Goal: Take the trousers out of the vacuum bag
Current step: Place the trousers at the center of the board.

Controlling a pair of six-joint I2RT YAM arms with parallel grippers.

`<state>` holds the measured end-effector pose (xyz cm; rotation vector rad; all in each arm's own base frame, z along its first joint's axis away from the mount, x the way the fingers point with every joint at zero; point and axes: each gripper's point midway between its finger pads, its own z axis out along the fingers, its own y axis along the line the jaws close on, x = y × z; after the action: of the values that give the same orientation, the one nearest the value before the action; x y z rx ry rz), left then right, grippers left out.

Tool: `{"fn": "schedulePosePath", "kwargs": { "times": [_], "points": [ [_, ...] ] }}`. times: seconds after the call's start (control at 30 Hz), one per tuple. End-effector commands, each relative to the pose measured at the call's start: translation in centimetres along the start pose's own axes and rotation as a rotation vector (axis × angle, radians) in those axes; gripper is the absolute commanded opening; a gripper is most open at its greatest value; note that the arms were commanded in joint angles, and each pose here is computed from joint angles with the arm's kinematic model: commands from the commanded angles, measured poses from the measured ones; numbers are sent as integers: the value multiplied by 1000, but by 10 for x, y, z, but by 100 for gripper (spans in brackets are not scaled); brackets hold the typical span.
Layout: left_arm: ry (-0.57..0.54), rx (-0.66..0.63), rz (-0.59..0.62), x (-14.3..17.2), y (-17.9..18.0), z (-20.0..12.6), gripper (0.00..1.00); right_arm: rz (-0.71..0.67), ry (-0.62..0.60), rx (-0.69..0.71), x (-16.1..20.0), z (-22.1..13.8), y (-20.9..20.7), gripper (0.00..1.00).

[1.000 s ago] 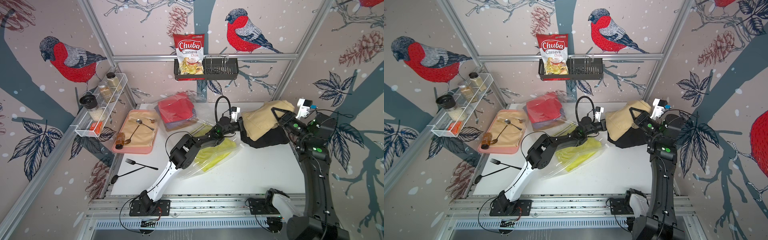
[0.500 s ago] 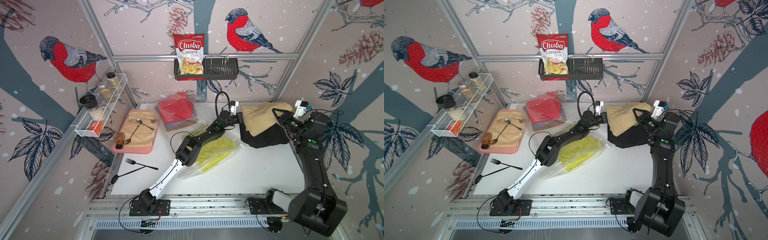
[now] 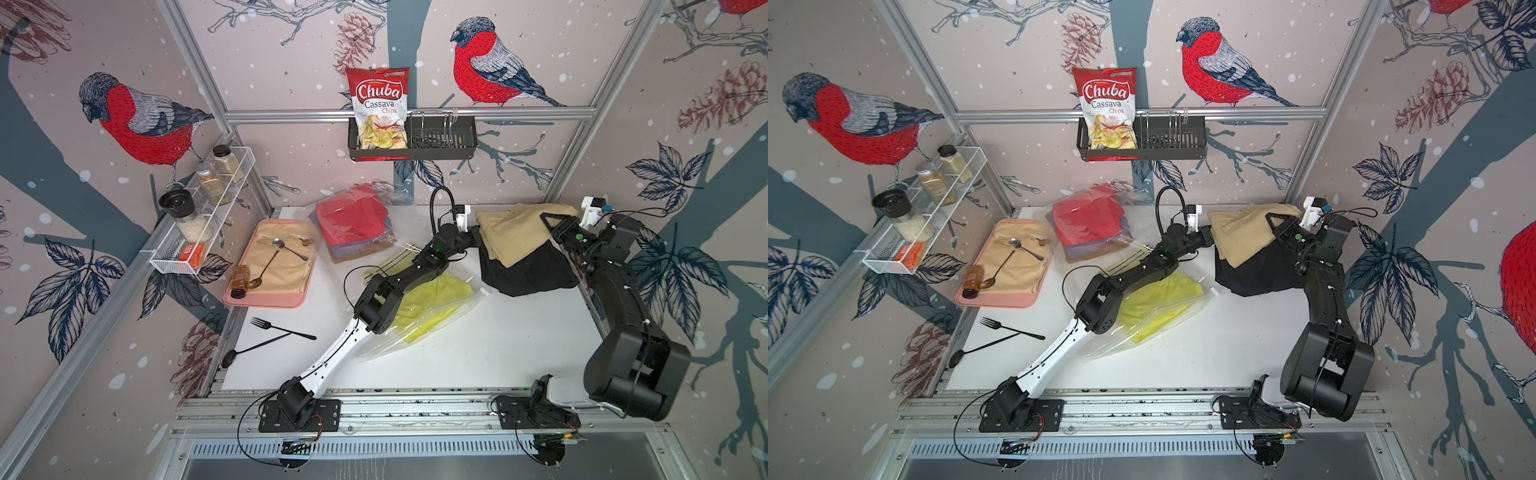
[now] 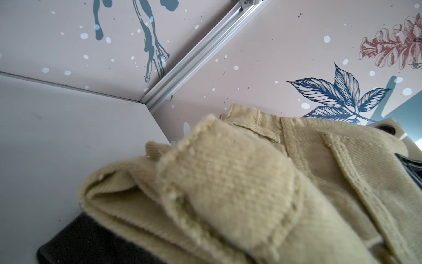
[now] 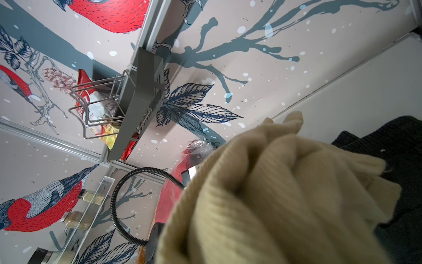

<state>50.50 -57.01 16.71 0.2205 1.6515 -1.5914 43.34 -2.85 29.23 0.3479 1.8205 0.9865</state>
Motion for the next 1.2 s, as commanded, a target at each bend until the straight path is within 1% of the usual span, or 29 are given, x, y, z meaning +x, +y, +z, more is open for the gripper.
{"fn": "schedulePosePath", "kwargs": {
  "times": [0.0, 0.07, 0.23, 0.33, 0.47, 0.6, 0.7, 0.77, 0.93, 1.03, 1.1, 1.17],
  "points": [
    [-52, -9, 52, -15, 1, -1, 9, -130, -75, -45, -28, 6, 12, 0],
    [-56, -15, 54, -15, 5, -2, 12, -150, -86, -37, -33, 10, 11, 0],
    [-61, -28, 51, -12, 14, -3, 14, -188, -85, -4, -40, 26, 6, 0],
    [-51, -32, 48, -10, 19, -5, 14, -202, -83, 25, -37, 34, -1, 0],
    [-30, -42, 25, -6, 30, -9, 14, -203, -76, 107, -30, 44, -25, 0],
    [-12, -30, -18, -6, 38, -18, 12, -171, -64, 120, -20, 46, -37, 0],
    [24, -12, -29, -4, 32, -19, 11, -154, -63, 127, -16, 43, -38, 0],
    [48, 24, -42, 0, 20, -22, 11, -136, -62, 127, -15, 42, -38, 0],
    [62, 71, -87, 6, -8, -47, 26, -108, -55, 146, -11, 41, -42, 0],
    [89, 89, -83, 12, -29, -60, 40, -85, -44, 148, -6, 43, -47, 0],
    [133, 89, -53, 22, -42, -63, 56, -72, -40, 138, -4, 44, -48, 0],
    [182, 93, -11, 36, -54, -62, 62, -60, -36, 125, -2, 45, -48, 0]
  ]
}}
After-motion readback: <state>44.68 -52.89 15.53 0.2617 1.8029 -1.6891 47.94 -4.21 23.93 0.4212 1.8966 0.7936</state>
